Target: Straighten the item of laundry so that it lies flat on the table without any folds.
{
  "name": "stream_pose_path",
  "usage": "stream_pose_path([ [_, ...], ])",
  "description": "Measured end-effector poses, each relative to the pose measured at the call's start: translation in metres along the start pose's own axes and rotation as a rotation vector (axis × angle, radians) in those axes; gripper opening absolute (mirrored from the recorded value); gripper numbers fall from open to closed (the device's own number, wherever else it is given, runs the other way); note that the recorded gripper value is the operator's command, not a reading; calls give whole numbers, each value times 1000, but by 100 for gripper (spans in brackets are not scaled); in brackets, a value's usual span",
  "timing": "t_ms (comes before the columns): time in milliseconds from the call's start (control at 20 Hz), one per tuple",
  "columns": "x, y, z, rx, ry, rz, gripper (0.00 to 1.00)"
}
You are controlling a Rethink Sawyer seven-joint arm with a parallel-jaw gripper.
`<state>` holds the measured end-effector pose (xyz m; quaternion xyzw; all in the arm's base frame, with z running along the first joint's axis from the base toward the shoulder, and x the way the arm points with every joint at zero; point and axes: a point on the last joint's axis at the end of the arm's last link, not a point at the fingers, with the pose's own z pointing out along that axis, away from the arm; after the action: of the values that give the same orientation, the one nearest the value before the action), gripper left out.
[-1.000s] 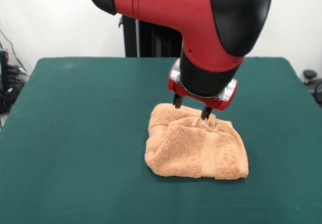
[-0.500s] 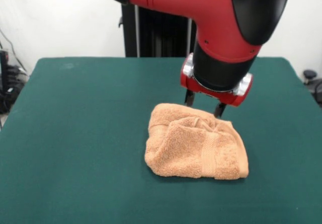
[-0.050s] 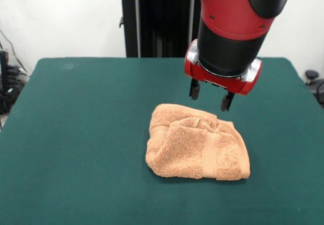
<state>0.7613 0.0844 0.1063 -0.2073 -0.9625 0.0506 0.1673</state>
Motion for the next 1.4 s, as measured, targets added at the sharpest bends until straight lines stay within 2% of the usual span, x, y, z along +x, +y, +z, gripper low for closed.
stream_pose_path([
  [250, -4, 1, -3, -10, -32, 1, 100],
  [650, -20, 5, -4, -36, -152, 1, 100],
  [1050, -22, 6, -1, -42, -161, 2, 100],
  [1400, -23, 10, 14, -47, -140, 5, 100],
])
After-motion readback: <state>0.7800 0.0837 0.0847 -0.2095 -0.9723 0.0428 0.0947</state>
